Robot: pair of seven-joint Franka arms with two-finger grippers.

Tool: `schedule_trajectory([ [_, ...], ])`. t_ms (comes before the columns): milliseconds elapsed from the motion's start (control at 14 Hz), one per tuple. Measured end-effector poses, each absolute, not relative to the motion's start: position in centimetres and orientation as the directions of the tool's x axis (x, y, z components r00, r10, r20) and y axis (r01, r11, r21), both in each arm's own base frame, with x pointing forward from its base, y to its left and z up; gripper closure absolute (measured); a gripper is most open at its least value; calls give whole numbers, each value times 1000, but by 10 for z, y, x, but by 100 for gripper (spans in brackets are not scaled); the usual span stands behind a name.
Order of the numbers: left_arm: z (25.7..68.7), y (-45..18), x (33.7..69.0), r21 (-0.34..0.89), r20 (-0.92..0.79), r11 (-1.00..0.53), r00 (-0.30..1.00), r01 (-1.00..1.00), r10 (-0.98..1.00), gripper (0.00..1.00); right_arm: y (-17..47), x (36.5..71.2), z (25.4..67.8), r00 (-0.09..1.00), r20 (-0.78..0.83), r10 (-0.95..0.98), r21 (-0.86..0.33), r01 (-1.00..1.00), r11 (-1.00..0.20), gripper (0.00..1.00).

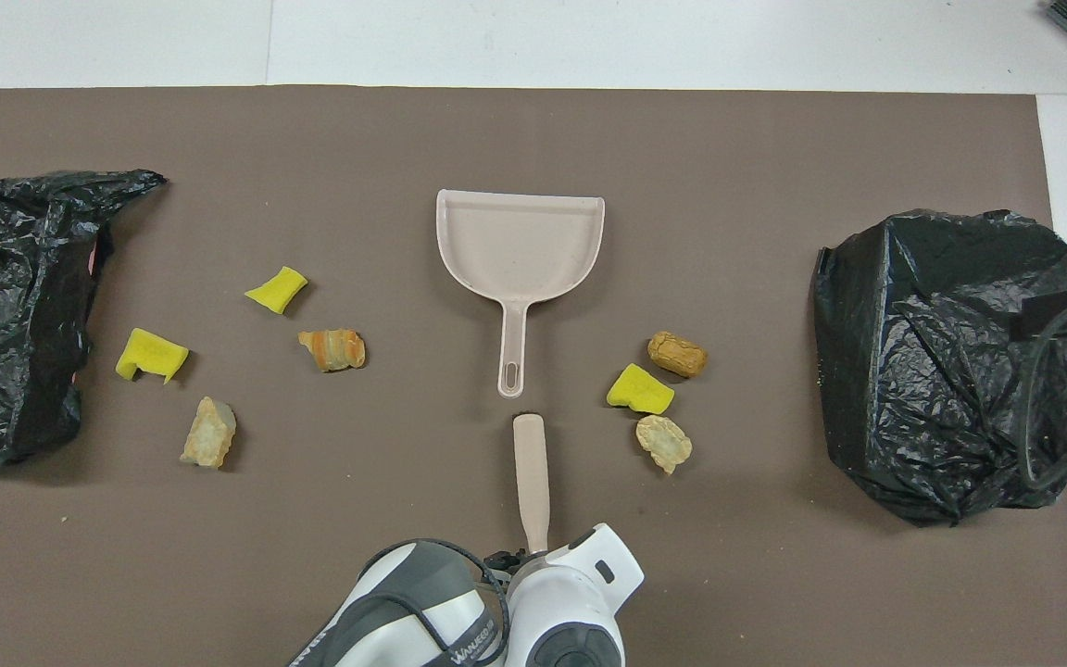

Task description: Sweep and dump trash in bin

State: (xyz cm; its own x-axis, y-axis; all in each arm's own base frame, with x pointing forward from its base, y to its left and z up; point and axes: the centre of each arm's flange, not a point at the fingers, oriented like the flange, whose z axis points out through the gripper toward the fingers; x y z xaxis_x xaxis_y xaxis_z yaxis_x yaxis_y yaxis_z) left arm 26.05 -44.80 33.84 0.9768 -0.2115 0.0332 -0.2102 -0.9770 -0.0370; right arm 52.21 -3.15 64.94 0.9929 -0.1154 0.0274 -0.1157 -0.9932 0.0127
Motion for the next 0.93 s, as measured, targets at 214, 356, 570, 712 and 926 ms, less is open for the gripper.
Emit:
schedule_trajectory([
  [214, 343, -446, 266, -31, 41, -981, 981, -191, -192, 74, -32, 522, 649, 993, 27, -115, 13, -116, -993, 0],
  [356, 356, -438, 277, -32, 46, -987, 986, -159, -161, 74, -31, 522, 649, 993, 27, -115, 13, -116, -993, 0],
  [570, 383, -412, 297, -73, 27, -995, 997, -69, -72, 74, -30, 522, 649, 993, 27, -112, 13, -112, -994, 0],
  [712, 398, -388, 310, -111, 7, -994, 1000, -13, -14, 74, -29, 522, 649, 993, 27, -111, 13, -111, -994, 0],
  [926, 409, -371, 312, -140, -8, -990, 1000, 13, 14, 74, -26, 522, 649, 994, 25, -105, 11, -105, -994, 0],
])
